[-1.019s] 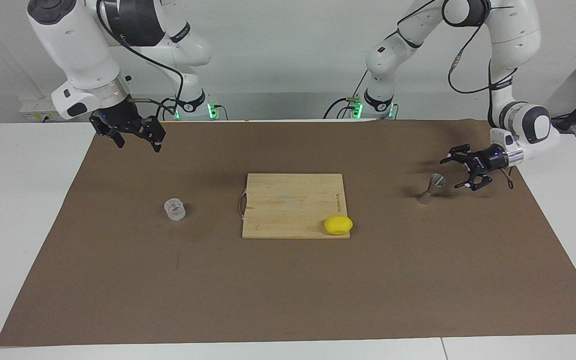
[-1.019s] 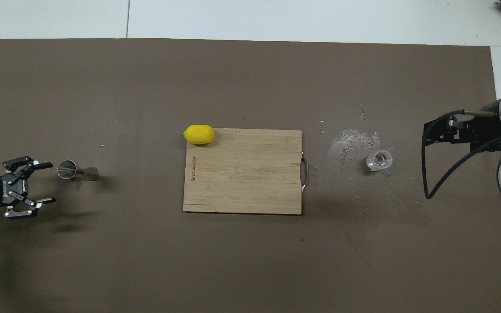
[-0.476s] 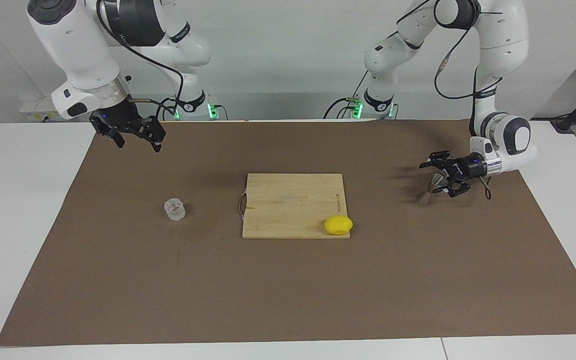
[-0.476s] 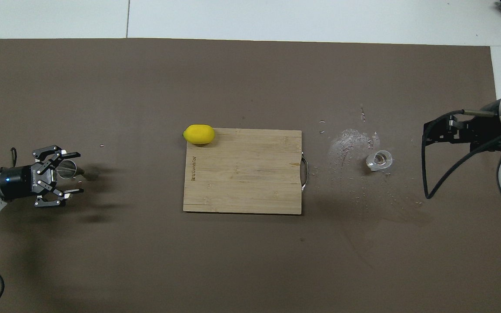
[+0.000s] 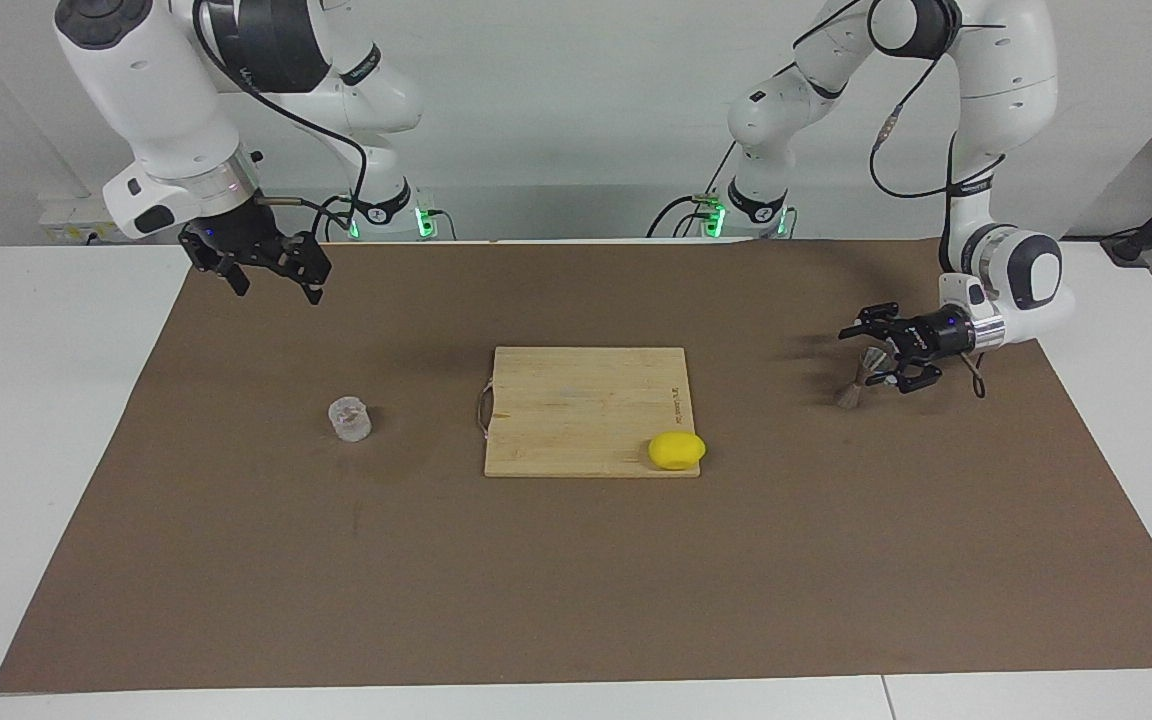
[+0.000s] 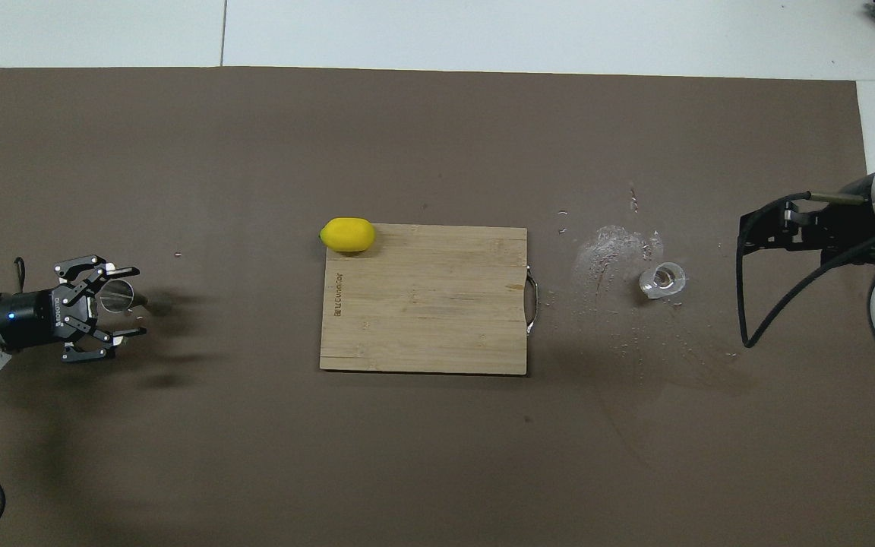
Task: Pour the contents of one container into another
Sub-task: 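Close the left gripper around the small dark cup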
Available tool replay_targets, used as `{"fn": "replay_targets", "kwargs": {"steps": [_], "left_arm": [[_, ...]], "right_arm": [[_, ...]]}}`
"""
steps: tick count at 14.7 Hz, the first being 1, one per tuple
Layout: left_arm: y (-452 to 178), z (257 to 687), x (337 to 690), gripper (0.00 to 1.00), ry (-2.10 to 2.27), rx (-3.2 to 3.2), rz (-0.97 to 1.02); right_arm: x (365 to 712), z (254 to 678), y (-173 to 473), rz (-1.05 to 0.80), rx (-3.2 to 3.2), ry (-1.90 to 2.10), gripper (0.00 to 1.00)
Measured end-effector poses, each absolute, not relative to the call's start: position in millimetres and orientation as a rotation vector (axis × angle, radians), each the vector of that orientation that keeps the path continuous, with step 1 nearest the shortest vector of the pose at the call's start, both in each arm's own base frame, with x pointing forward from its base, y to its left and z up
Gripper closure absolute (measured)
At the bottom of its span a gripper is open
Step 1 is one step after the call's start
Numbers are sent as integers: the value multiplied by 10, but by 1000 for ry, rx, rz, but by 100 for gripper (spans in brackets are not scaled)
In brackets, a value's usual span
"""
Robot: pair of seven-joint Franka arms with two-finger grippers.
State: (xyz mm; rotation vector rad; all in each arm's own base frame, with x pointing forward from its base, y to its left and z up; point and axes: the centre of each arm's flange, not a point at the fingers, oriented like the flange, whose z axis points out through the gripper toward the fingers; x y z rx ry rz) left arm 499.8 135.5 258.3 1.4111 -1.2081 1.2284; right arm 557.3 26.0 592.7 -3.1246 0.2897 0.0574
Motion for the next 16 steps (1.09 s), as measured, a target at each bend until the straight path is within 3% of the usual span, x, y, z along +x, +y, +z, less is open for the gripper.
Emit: {"fn": "replay_targets", "kwargs": {"steps": [1, 7, 16], "left_arm": [[1360, 2582, 4997, 13, -1219, 1407, 1238], [1382, 2577, 4996, 78, -1260, 1395, 1272], [1333, 2603, 5042, 78, -1270, 1383, 1310]], "right_arm": [[5573, 5927, 260, 57, -3125, 290, 0], [5573, 5927, 260, 57, -3125, 290, 0], [5576, 5928, 213, 57, -3121, 325, 0]]}}
